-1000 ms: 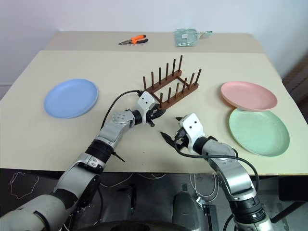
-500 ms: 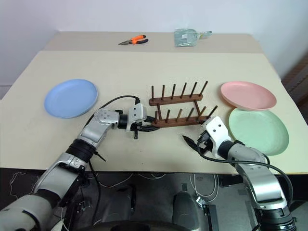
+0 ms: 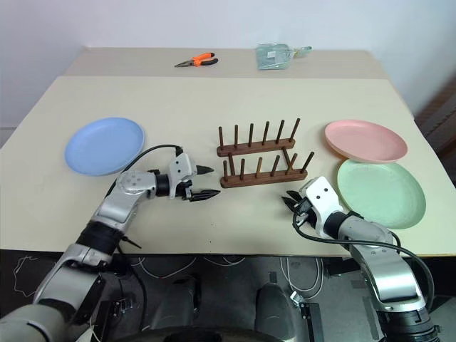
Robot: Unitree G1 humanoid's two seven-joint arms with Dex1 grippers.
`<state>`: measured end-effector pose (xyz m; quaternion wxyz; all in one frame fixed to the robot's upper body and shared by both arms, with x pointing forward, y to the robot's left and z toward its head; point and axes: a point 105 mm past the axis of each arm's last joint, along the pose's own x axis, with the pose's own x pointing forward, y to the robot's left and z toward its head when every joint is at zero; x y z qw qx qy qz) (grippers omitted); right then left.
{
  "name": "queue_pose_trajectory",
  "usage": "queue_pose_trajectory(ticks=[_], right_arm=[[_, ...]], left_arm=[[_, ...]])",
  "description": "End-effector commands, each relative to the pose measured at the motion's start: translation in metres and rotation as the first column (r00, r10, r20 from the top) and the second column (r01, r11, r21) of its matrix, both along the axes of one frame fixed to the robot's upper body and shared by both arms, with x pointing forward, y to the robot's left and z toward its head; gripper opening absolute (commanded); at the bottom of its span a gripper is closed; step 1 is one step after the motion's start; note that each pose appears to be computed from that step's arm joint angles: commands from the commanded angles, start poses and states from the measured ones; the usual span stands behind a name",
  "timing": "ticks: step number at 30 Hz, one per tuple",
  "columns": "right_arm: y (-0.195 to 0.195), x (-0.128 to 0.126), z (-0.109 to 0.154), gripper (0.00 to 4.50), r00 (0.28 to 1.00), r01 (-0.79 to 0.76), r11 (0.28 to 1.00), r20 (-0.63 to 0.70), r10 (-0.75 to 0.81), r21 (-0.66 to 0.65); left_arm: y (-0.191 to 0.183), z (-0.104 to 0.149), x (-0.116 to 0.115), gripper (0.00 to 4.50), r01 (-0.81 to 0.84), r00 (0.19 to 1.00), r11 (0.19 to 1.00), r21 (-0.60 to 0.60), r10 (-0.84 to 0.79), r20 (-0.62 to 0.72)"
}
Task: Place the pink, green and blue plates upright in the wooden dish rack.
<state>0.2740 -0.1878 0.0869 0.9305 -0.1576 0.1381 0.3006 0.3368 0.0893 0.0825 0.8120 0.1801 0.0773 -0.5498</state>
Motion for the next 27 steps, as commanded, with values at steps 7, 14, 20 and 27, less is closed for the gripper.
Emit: queue_pose_trajectory(ticks=[7, 14, 20, 27], right_arm=[[-0.023, 0.023, -0.004, 0.00, 0.993, 0.110, 0.987, 0.044, -0.106, -0.118], [-0.035, 0.054, -0.001, 0.00, 0.971, 0.227, 0.956, 0.122, -0.206, -0.188], [-0.026, 0.079, 0.009, 0.00, 0.957, 0.256, 0.953, 0.178, -0.227, -0.162], [-0.017, 0.098, 0.023, 0.24, 0.953, 0.246, 0.962, 0.212, -0.219, -0.115]], left_arm=[[-0.031, -0.003, -0.035, 0.02, -0.041, 0.993, 0.999, -0.015, 0.039, -0.109], [-0.052, -0.026, -0.001, 0.02, -0.353, 0.932, 0.935, 0.033, 0.354, -0.076], [-0.034, -0.027, 0.033, 0.02, -0.540, 0.841, 0.841, 0.032, 0.540, -0.036], [-0.037, -0.016, 0.044, 0.00, -0.523, 0.852, 0.852, -0.003, 0.523, -0.005]])
